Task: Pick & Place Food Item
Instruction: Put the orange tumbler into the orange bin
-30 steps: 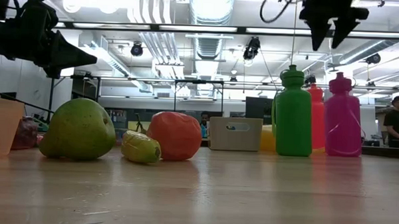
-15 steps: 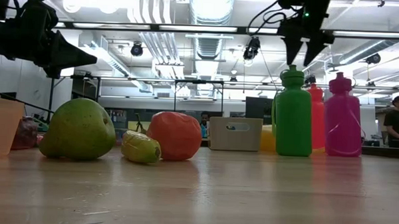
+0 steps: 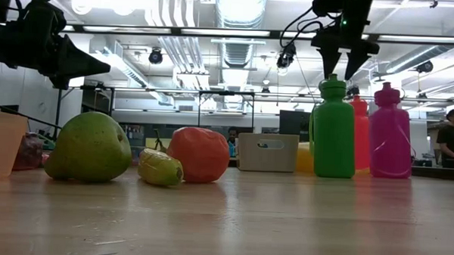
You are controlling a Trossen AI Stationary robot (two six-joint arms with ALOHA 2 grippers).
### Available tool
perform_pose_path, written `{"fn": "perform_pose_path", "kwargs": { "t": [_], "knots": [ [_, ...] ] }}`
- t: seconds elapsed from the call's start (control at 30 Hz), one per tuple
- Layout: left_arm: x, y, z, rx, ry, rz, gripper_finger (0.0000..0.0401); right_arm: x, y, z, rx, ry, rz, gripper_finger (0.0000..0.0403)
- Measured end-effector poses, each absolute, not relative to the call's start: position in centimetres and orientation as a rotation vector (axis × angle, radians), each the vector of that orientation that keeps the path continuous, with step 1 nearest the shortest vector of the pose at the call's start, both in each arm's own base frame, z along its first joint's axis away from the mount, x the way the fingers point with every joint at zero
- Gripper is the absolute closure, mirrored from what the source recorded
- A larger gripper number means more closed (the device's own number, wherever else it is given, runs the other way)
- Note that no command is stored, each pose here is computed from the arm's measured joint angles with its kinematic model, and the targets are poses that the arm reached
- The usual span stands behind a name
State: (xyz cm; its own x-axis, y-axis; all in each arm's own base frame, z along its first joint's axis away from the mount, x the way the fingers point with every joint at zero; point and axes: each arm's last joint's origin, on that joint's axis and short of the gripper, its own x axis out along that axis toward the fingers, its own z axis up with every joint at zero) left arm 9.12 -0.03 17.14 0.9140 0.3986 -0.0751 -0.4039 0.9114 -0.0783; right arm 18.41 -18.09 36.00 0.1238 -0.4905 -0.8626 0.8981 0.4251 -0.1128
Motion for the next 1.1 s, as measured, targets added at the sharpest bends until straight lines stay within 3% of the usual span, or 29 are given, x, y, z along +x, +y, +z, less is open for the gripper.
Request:
{"fn": "perform_pose_path", "kwargs": {
  "t": [1.1],
  "knots": [
    [9.1,0.0,17.1,-0.093,0.058,0.414,0.0401,17.0,-17.7,34.1,0.516,1.181,-1.176,0.0042]
  ]
}}
